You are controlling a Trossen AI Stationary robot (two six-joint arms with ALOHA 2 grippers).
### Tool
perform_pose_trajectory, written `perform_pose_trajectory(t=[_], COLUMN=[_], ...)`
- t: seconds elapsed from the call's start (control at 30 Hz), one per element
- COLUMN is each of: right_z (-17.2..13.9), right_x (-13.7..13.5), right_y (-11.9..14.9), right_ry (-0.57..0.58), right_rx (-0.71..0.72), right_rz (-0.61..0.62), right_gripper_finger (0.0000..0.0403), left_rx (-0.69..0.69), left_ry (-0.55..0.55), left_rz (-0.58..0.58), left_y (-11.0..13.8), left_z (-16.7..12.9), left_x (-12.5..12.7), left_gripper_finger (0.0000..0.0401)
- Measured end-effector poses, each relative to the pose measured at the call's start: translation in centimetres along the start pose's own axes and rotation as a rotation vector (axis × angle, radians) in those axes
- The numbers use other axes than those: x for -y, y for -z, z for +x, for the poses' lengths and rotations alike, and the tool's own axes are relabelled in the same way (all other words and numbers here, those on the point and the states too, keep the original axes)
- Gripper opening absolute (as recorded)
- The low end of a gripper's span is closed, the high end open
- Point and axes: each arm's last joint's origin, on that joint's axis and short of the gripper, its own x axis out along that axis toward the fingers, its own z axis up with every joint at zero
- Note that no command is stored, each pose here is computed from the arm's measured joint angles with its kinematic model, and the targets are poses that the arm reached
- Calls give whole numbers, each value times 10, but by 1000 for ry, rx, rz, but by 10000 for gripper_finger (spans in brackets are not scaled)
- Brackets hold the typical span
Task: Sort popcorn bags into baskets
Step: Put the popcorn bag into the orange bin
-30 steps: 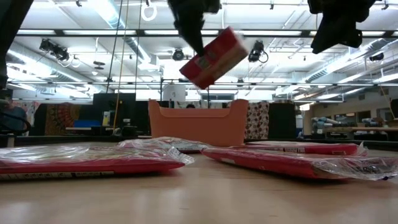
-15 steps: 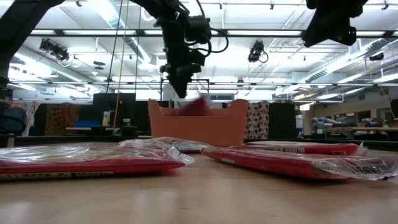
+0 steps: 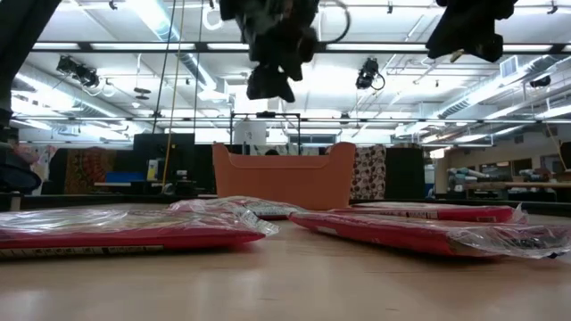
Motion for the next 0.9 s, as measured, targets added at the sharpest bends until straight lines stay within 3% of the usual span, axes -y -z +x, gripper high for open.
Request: perform_pose_trajectory(t=[0.17, 0.27, 0.43, 0.67, 0.77, 0.9], right_z=[0, 0, 0, 0, 0, 0], right_x=[-2, -2, -3, -3, -3, -3], right_y=[-1, -2, -1, -1, -1, -1], right_ry=[-15, -18, -35, -44, -44, -44], right_rx=[14, 15, 1, -8, -8, -7], right_rz=[-15, -16, -23, -57, -77, -106], right_gripper_finger=[82, 82, 82, 82, 82, 82], left_rx=[-19, -49, -143, -315, -361, -358], left_ry=[-181, -252, -221, -70, -90, -205], left_rz=[152, 173, 131, 107, 91, 59], left_y=[19, 36, 67, 120, 147, 183], left_z=[28, 45, 70, 98, 109, 120], left_x=[43, 61, 88, 136, 152, 167], left_gripper_finger=[180, 180, 180, 180, 180, 180])
